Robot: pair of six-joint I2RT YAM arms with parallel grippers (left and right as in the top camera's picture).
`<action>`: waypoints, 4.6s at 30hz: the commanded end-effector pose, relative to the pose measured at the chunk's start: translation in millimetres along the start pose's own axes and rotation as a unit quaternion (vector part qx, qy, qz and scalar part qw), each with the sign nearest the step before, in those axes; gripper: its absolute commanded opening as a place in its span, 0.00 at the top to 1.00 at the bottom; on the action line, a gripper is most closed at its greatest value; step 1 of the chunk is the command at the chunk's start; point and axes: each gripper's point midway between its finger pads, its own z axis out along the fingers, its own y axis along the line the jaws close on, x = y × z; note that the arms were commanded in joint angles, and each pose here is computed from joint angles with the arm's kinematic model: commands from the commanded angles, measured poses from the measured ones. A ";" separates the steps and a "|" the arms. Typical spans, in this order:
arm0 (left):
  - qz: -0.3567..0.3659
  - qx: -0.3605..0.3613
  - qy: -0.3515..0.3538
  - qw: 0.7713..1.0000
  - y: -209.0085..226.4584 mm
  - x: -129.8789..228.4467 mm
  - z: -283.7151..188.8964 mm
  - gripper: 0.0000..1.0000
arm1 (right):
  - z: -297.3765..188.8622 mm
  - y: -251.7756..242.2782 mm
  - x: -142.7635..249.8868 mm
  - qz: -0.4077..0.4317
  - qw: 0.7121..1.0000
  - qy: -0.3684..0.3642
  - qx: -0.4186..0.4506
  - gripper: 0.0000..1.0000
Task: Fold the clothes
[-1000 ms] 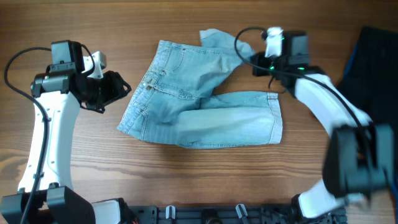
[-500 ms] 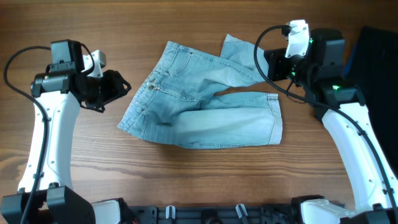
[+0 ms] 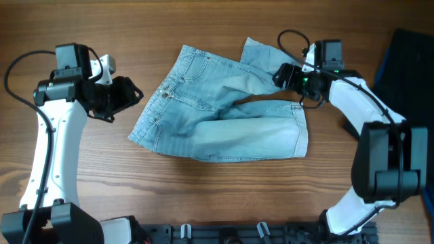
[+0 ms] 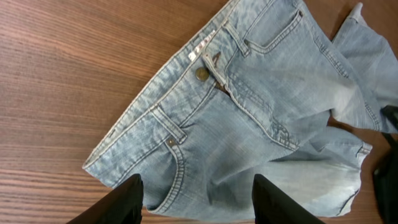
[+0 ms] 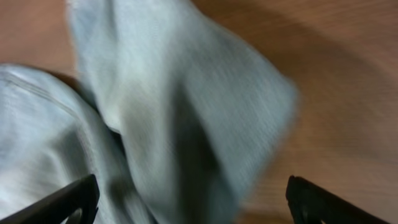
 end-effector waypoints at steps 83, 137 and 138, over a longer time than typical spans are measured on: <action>0.167 -0.032 0.109 0.979 -49.8 37.4 173.7 0.56 | -17.3 31.7 -38.8 -0.086 0.994 -0.061 -0.014 0.83; 0.146 -0.082 0.147 0.975 -25.2 53.8 179.4 0.61 | 26.6 -44.2 -34.3 0.024 1.000 -0.008 0.001 0.48; 0.146 -0.082 0.148 0.975 -24.9 54.3 179.2 0.61 | 26.5 -42.0 -38.1 0.021 1.000 -0.015 -0.004 0.43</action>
